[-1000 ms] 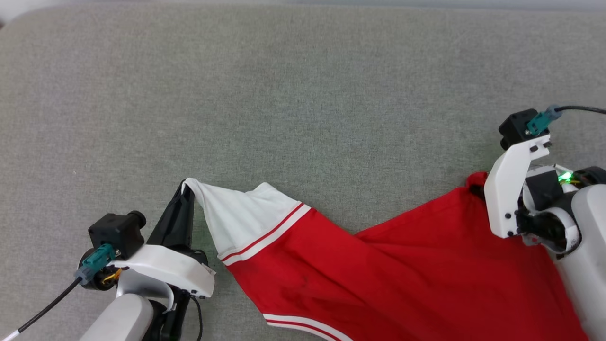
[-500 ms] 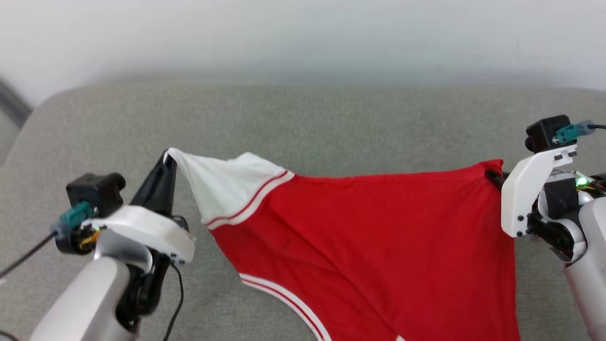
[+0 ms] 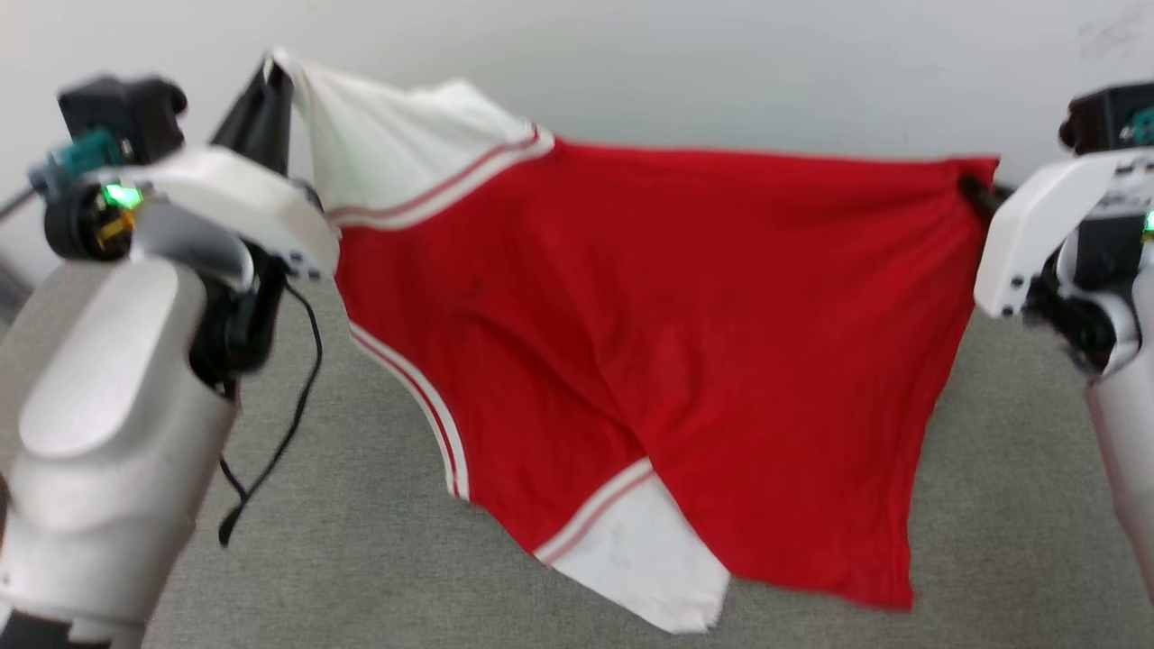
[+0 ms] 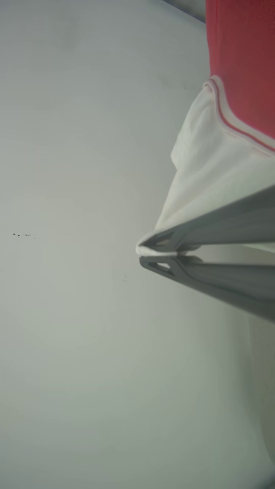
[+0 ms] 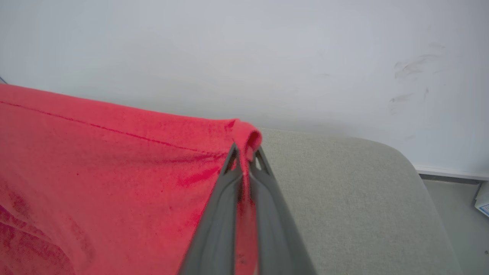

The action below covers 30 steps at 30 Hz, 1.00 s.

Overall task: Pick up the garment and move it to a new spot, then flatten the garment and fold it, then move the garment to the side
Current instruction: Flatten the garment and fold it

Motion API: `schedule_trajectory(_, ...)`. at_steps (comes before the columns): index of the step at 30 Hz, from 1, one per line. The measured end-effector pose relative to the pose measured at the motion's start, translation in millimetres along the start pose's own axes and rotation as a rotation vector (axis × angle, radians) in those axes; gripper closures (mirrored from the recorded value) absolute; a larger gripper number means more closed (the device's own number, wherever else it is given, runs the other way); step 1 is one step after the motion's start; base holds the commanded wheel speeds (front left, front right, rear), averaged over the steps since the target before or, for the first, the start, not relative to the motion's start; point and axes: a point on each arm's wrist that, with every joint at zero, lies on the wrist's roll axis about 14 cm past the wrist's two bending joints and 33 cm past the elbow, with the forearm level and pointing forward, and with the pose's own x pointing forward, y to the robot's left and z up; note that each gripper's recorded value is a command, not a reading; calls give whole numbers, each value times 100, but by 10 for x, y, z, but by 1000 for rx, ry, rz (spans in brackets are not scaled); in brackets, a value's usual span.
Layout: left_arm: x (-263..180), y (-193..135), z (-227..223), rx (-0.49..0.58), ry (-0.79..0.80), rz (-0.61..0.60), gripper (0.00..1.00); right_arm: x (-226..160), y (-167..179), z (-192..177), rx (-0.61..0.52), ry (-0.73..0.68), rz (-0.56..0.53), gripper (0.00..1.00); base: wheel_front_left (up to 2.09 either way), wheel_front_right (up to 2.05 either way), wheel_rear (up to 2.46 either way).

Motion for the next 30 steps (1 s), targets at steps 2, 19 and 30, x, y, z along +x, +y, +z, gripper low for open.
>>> schedule_trajectory(2,169,-1,121,21,-23,-7,100,65,-15,181,5,-43,-5,100,0,0,0)
schedule_trajectory(19,1607,383,863,93,-304,21,100,953,-186,1588,-73,-441,-65,100,0,0,0)
schedule_trajectory(30,2222,749,-249,50,-211,48,100,1936,-185,1236,-99,-411,-52,100,0,0,0)
